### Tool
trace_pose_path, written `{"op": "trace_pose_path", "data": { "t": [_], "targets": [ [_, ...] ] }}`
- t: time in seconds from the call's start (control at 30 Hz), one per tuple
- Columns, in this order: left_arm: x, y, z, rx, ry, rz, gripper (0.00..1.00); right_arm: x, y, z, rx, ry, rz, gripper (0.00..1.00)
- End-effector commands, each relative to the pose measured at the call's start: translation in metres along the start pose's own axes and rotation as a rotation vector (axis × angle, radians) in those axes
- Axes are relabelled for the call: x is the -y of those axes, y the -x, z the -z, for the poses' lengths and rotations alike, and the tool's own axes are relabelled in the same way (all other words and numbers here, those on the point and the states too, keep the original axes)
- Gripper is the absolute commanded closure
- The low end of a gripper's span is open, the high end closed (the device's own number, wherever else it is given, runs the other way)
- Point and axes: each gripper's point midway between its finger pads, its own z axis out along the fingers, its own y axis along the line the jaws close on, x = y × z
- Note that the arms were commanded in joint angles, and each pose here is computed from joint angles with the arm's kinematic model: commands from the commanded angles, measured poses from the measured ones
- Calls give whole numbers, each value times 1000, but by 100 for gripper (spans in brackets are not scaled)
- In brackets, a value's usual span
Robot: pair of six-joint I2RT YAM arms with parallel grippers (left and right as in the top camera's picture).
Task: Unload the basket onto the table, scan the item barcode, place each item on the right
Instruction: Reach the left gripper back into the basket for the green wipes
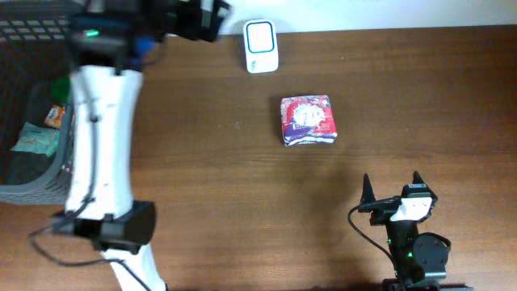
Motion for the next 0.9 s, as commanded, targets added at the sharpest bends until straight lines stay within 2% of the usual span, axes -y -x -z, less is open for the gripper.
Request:
{"op": "trace_pose_path", "data": {
  "t": [0.0,0.07,0.23,0.37,0.4,0.47,0.6,0.67,0.7,0.87],
  "targets": [
    [-78,-4,50,29,132,178,1,0,-3,0,-4,-6,-7,1],
    [-125,-24,70,-2,219,268,1,0,-3,0,-4,-6,-7,1],
    [-250,-100,135,-109,517,504,1,0,-3,0,-4,-6,-7,1],
    [-296,-150,147,-185,611,663,1,0,-3,0,-4,-6,-7,1],
    [-315,-179,152,-234,718,772,1,0,-3,0,-4,-6,-7,1],
    [-341,-225,166,-326,923,899,1,0,-3,0,-4,-6,-7,1],
    [-354,-277,147,-458,951,963,1,0,-3,0,-4,-6,-7,1],
    [-361,-314,152,-541,1100,1040,1,0,-3,0,-4,-6,-7,1],
    [-362,-323,151,-562,1117,1049,1,0,-3,0,-4,-6,-7,1],
    [-371,-372,120,-658,1099,1078,1,0,-3,0,-4,-6,-7,1]
  ]
}}
